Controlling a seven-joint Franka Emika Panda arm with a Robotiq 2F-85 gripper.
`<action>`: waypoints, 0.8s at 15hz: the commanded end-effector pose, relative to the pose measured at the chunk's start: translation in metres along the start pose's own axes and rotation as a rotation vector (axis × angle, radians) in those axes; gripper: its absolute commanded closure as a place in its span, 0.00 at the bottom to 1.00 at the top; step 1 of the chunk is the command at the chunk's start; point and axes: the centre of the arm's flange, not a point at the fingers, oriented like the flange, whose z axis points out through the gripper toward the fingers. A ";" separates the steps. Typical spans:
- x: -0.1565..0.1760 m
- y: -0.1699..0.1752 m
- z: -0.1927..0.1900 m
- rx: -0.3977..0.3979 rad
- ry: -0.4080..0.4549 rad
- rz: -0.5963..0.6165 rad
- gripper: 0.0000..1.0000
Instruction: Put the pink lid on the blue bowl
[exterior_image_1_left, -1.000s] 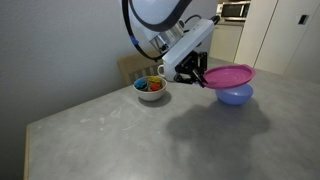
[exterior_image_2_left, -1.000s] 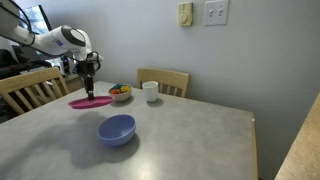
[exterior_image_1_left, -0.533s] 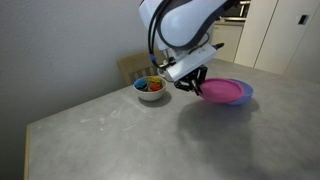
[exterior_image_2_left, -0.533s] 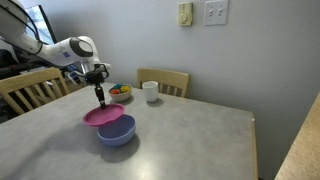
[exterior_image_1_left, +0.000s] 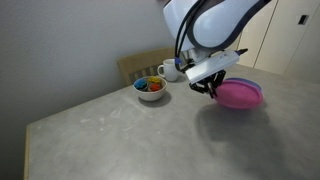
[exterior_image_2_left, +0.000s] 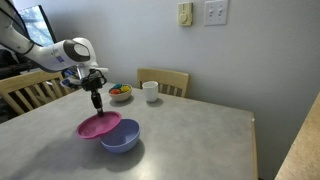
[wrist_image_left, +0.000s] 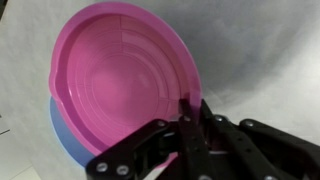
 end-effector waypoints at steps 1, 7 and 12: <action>-0.011 0.035 -0.005 0.043 0.020 0.033 0.97; 0.002 0.061 -0.016 0.090 0.027 0.050 0.97; 0.032 0.074 -0.012 0.161 0.059 -0.013 0.97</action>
